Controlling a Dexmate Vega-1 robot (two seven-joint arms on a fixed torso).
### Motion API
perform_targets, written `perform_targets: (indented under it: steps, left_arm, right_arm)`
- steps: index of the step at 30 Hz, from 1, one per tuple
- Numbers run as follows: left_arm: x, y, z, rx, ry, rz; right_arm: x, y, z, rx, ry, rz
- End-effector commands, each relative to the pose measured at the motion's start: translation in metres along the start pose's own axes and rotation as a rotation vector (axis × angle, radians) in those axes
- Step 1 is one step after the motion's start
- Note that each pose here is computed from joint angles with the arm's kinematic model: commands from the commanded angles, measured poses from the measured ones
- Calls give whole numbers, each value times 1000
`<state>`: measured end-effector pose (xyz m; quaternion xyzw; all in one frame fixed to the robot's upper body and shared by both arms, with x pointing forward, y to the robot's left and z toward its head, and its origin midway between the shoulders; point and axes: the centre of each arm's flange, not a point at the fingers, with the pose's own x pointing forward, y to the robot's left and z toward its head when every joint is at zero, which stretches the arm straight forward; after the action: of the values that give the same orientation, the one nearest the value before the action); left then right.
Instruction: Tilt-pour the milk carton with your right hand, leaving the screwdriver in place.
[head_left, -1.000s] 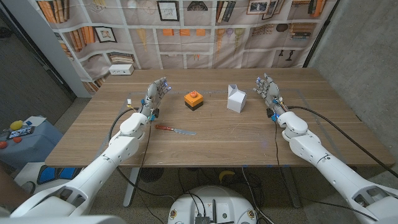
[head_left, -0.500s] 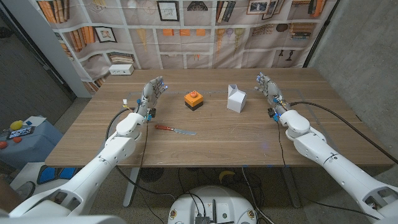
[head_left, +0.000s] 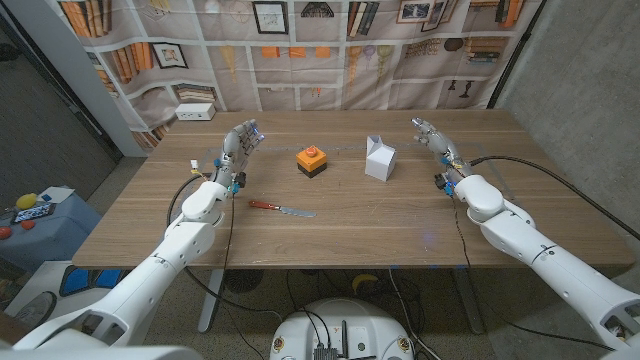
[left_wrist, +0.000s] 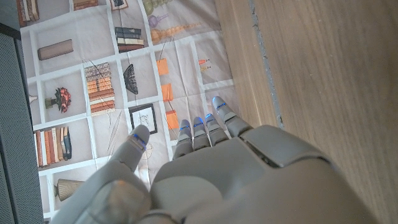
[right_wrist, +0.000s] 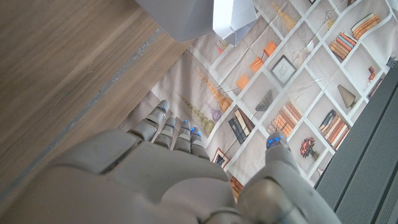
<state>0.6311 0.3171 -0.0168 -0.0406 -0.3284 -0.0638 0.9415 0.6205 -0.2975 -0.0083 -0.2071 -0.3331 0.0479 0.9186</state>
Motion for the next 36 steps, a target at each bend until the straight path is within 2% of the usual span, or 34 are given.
perform_targets:
  steps: [1, 11, 24, 36]
  left_arm:
    - [-9, 0, 5, -15, -8, 36]
    - [-11, 1, 3, -13, -11, 61]
    - [-13, 2, 0, -14, -2, 76]
    - [-21, 2, -1, -13, 15, 102]
  right_arm:
    - [-5, -4, 1, -154, -6, 57]
    - [-7, -7, 6, -244, -27, 78]
    - [-12, -4, 8, -366, -32, 99]
    - [-10, 10, 9, -458, -46, 136]
